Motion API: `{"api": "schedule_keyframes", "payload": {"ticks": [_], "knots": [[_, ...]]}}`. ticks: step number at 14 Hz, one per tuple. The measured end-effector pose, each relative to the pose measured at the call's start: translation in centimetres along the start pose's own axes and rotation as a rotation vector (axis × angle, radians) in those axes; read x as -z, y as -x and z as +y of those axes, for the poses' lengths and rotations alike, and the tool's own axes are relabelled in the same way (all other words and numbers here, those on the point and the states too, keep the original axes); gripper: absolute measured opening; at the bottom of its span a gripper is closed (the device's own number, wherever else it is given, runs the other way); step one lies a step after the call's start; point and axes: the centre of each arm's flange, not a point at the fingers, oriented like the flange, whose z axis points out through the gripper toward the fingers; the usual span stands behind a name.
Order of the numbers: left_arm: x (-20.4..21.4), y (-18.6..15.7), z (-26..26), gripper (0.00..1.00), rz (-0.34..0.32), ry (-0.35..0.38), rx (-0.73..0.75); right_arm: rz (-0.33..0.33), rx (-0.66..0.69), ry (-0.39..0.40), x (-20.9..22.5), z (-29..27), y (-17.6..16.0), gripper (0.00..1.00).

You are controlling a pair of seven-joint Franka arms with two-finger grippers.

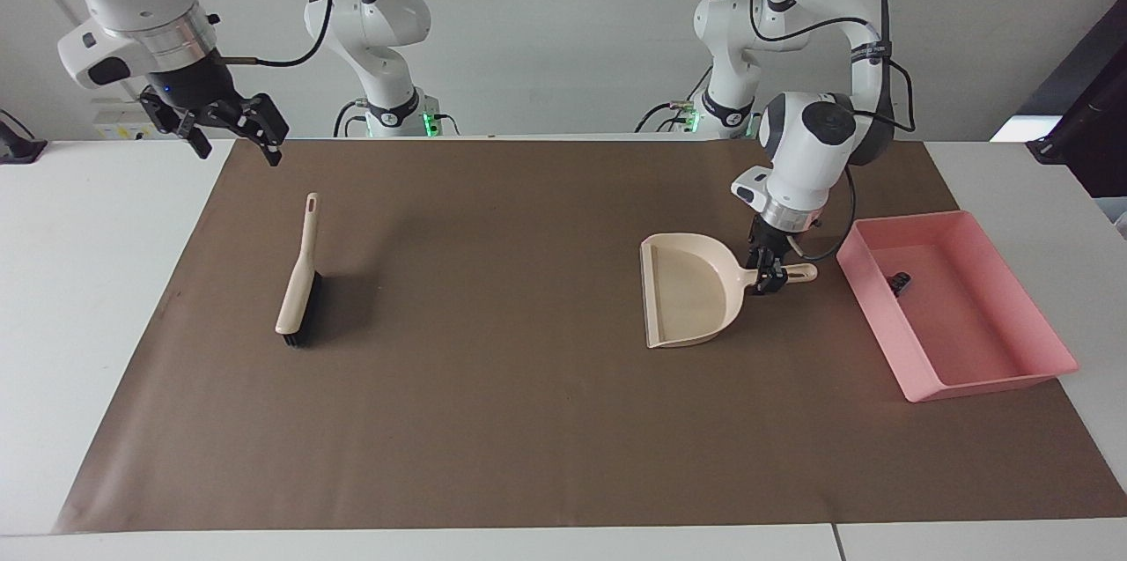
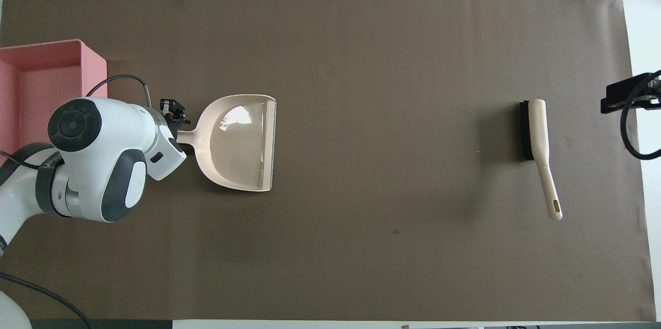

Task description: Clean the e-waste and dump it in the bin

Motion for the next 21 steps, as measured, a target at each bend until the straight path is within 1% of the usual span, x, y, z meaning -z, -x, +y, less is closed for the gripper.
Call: {"api": "schedule_keyframes", "payload": {"ticks": [1, 2, 3, 4, 6, 7, 10, 13, 15, 16, 18, 21], "knots": [[1.0, 0.4, 0.0, 0.74, 0.0, -0.007, 0.009, 0.0, 0.003, -0.004, 0.0, -0.3, 0.0, 1.0], [2.1, 1.5, 0.2, 0.81, -0.003, -0.006, 0.041, -0.001, 0.003, -0.011, 0.0, -0.5, 0.0, 1.0], [3.3, 3.3, 0.4, 0.91, -0.007, -0.001, 0.098, -0.001, 0.003, -0.014, 0.0, -0.5, 0.0, 1.0], [4.4, 5.4, 0.8, 0.98, -0.013, 0.007, 0.171, 0.0, 0.003, -0.014, 0.0, -0.5, 0.0, 1.0], [5.8, 8.6, 1.7, 0.98, -0.022, 0.028, 0.349, 0.0, 0.002, -0.014, 0.0, -0.5, 0.0, 1.0], [5.9, 9.2, 2.0, 0.98, -0.027, 0.039, 0.439, 0.0, 0.002, -0.014, 0.0, -0.5, 0.0, 1.0], [5.8, 9.3, 2.1, 0.98, -0.036, 0.046, 0.726, 0.0, 0.003, -0.014, 0.0, -0.5, 0.0, 1.0], [6.0, 9.3, 2.0, 0.98, -0.042, 0.035, 1.117, 0.0, 0.003, -0.014, 0.0, -0.5, 0.0, 1.0], [7.1, 9.1, 1.2, 0.98, -0.029, 0.004, 1.383, 0.0, 0.003, -0.014, 0.0, -0.5, 0.0, 1.0], [8.3, 8.9, 0.3, 0.98, -0.012, -0.02, 1.487, 0.0, 0.003, -0.014, 0.0, -0.5, 0.0, 1.0], [11.8, 8.6, -1.7, 0.98, 0.012, -0.048, 1.578, 0.0, 0.003, -0.014, 0.0, -0.5, 0.0, 1.0], [19.2, 9.0, -4.3, 0.98, -0.008, -0.028, 1.609, 0.0, 0.003, -0.014, 0.0, -0.5, 0.0, 1.0]]}}
